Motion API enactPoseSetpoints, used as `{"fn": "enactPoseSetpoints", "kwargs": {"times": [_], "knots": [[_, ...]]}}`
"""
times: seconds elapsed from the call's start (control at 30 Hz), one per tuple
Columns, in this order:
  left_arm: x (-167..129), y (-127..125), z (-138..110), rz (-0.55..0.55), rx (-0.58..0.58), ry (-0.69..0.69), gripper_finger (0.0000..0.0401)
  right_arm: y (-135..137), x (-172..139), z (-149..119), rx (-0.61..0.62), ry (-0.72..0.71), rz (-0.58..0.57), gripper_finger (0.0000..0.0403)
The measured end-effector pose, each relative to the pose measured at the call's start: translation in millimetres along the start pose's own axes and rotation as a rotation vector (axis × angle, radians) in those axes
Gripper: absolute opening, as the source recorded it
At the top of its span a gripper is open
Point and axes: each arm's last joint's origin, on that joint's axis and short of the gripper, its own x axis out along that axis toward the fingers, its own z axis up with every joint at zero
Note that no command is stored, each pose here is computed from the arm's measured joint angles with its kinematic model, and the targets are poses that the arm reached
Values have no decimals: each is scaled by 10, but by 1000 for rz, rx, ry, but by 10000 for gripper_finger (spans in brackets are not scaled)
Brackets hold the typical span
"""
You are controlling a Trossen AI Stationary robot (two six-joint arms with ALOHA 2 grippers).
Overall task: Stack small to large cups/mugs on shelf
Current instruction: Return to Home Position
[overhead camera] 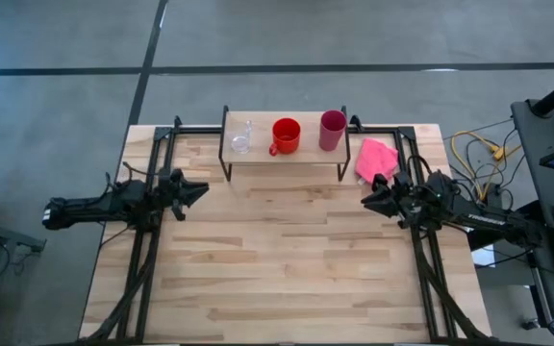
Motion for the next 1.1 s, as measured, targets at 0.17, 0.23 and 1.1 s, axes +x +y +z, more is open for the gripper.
{"fn": "enactPoseSetpoints", "kwargs": {"times": [0.17,0.23,1.1], "knots": [[43,33,-99,-58,15,-62,58,6,0,10,-3,-9,6,85],[45,36,-108,-61,19,-58,58,6,0,9,-2,-9,6,82],[67,61,-198,-64,66,46,58,-91,-13,-156,98,146,-91,75]]}}
